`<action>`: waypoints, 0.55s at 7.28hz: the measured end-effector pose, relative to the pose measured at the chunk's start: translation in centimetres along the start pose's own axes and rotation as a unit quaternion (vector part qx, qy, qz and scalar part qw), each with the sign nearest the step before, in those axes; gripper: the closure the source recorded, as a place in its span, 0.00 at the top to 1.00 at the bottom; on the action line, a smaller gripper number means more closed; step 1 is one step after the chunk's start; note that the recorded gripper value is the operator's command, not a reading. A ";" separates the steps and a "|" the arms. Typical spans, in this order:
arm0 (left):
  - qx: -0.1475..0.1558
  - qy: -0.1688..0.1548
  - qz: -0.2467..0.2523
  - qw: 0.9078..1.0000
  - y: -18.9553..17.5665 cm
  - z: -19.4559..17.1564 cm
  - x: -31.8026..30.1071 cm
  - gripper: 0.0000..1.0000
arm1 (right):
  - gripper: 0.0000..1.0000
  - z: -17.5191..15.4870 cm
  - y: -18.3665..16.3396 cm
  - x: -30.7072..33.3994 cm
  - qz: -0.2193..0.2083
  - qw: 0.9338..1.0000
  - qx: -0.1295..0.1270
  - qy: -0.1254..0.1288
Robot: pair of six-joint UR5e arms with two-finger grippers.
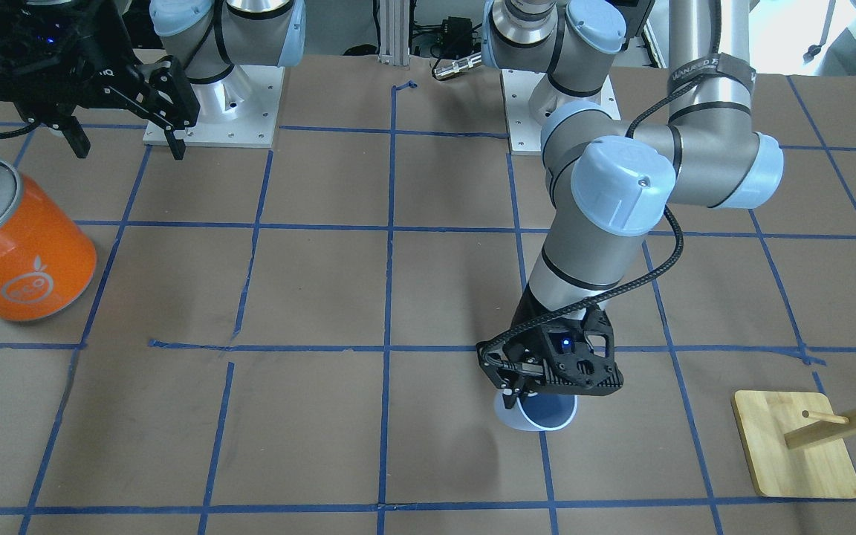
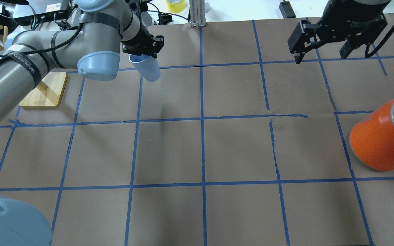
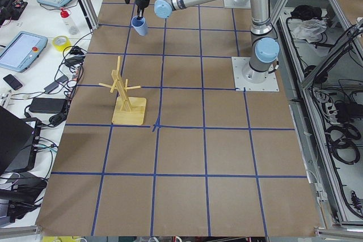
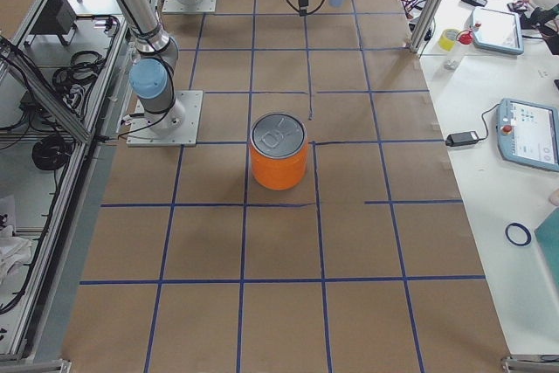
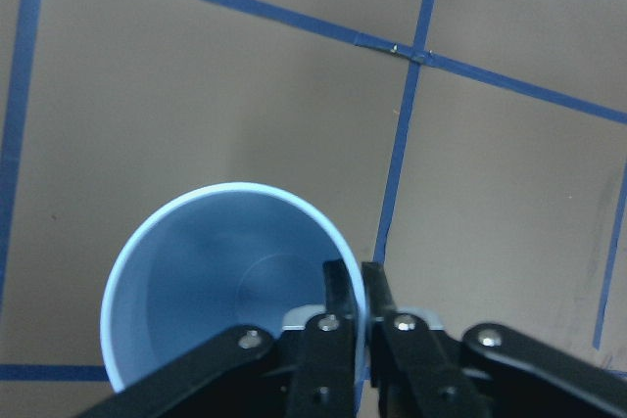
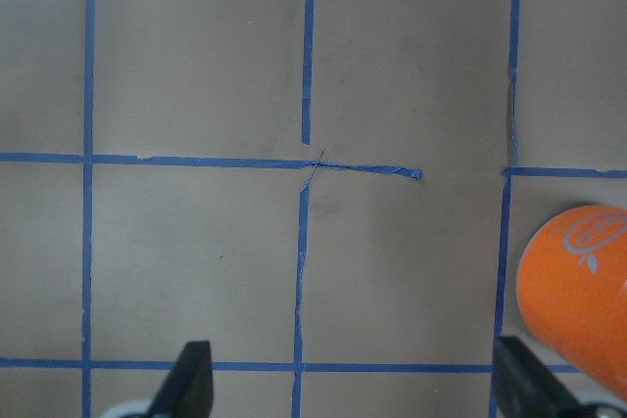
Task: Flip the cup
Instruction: 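Lift the cup with the left gripper and rotate it upright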
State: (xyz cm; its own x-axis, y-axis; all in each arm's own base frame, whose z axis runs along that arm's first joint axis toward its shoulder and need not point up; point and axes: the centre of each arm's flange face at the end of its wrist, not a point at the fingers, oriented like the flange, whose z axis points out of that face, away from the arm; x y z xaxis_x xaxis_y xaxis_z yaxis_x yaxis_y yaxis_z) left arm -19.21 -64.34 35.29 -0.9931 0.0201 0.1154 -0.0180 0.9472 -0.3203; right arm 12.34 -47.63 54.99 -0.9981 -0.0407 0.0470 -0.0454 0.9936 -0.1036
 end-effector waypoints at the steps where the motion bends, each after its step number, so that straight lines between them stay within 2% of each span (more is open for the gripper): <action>1: 0.000 -0.016 0.022 1.000 -0.9 0.6 -2.7 0.00 | 1.00 0.0 0.0 0.0 0.000 1.000 0.000 0.000; 4: -0.004 -0.039 0.047 0.998 -2.1 4.2 -10.1 0.00 | 1.00 -0.2 0.2 0.0 0.000 1.000 0.000 0.001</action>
State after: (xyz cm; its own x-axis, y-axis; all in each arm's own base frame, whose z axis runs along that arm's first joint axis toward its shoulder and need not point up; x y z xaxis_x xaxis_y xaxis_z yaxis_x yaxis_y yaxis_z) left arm -9.60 -67.84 30.79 -0.9964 0.0845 0.0119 0.0763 0.9451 -0.3178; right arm 12.35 -47.39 55.15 -0.9980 -0.0412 0.0481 -0.0460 0.9935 -0.1041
